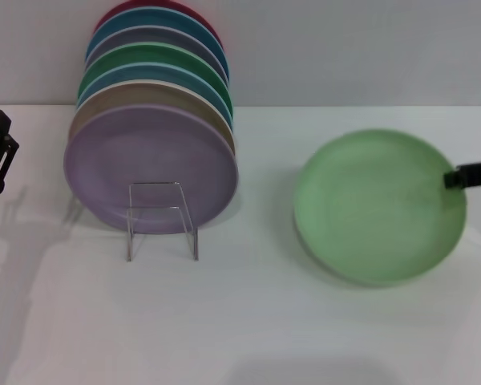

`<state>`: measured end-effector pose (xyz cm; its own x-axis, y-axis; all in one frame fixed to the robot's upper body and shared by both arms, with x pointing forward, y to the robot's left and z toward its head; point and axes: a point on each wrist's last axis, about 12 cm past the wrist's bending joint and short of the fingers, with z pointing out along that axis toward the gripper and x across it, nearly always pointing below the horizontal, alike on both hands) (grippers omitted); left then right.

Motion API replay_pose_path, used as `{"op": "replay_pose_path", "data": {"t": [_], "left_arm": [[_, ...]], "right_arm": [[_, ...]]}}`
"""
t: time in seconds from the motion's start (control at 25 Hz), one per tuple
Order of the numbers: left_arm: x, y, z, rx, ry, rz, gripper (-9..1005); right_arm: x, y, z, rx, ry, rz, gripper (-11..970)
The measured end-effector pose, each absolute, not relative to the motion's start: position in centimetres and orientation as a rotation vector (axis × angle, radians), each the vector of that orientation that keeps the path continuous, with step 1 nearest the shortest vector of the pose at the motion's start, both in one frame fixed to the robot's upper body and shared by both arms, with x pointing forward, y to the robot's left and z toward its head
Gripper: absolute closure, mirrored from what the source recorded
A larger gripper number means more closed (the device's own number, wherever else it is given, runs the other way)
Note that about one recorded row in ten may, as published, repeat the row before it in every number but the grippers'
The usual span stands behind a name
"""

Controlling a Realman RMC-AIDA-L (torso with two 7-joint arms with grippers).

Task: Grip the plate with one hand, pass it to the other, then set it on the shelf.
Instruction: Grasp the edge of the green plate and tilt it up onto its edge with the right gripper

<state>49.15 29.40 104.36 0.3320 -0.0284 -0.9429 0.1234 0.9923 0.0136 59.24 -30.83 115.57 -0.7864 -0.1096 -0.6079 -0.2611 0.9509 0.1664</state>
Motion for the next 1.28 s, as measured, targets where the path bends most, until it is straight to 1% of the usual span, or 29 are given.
{"op": "replay_pose_path", "data": {"t": [0.32,0.4,0.76,0.88,1.12,1.28], "left_arm": [[49.1,29.4,104.3,0.09,1.228,-0.096,152],[49.1,29.4,104.3,0.09,1.228,-0.096,153],[49.1,29.4,104.3,0.093,1.228,-0.096,153],[49.1,29.4,104.3,0.092,1.228,-0.097,152],[49.1,29.3,104.3,0.089,1.228,-0.105,153],[49.1,29.3,104.4,0.089,1.226,-0.106,153]], "right_arm": [[60.5,-31.5,116.6,-0.255,2.311,0.184,937],[61.0,-31.0,116.8,-0.271,2.227,0.129,937],[61.6,-29.2,118.0,-0.316,2.019,0.102,937],[61.7,-28.3,117.8,-0.341,1.967,0.084,937],[62.1,-26.9,116.0,-0.367,1.919,0.034,937],[61.7,-25.8,115.0,-0.392,1.863,-0.005,937]]}}
